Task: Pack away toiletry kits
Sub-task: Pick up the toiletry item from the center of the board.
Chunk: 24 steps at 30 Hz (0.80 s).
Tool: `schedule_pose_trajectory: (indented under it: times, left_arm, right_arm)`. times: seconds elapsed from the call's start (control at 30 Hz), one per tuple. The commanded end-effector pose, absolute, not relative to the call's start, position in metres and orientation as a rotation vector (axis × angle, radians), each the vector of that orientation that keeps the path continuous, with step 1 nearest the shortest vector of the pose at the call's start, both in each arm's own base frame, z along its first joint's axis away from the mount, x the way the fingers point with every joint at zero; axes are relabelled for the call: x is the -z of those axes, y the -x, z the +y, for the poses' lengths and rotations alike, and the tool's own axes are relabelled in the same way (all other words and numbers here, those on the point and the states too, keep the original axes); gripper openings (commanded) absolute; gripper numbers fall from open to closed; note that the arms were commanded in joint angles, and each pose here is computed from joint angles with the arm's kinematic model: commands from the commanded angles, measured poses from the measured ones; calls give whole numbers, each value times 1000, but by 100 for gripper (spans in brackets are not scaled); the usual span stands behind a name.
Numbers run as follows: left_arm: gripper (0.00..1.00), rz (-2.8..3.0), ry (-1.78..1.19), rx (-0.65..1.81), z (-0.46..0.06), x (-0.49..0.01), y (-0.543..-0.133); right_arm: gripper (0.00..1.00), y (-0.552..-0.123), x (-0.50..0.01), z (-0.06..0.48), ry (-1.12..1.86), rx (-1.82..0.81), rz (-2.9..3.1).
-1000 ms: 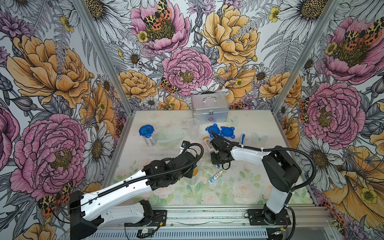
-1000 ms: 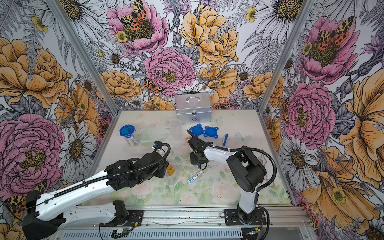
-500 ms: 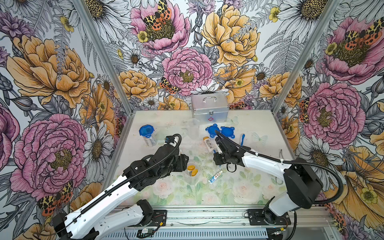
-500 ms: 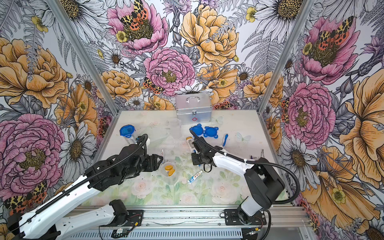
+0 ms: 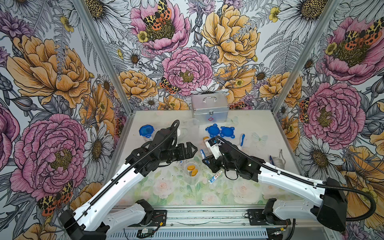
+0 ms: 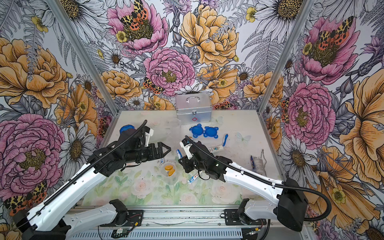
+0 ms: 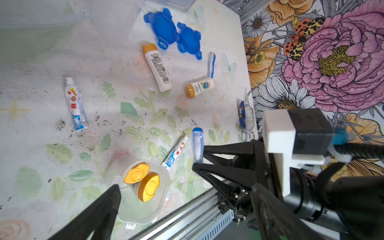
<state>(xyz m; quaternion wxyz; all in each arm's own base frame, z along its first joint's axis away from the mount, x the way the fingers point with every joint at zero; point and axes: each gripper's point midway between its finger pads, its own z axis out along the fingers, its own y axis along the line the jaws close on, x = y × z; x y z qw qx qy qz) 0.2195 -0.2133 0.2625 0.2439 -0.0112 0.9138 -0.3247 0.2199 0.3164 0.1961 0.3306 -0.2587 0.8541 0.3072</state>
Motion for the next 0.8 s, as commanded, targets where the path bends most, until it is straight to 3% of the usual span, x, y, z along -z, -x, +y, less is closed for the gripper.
schedule_pose_trajectory:
  times: [0.0, 0.57, 0.77]
  left_arm:
    - [98, 2481, -22, 988, -231, -273, -218]
    - [66, 2514, 51, 993, -237, -244, -226]
    - [42, 2536, 63, 994, -236, -234, -223]
  right_arm:
    - [11, -221, -232, 337, 690, -870, 2142]
    - [10, -206, -242, 365, 772, -943, 2104]
    - [10, -204, -244, 368, 777, -956, 2095]
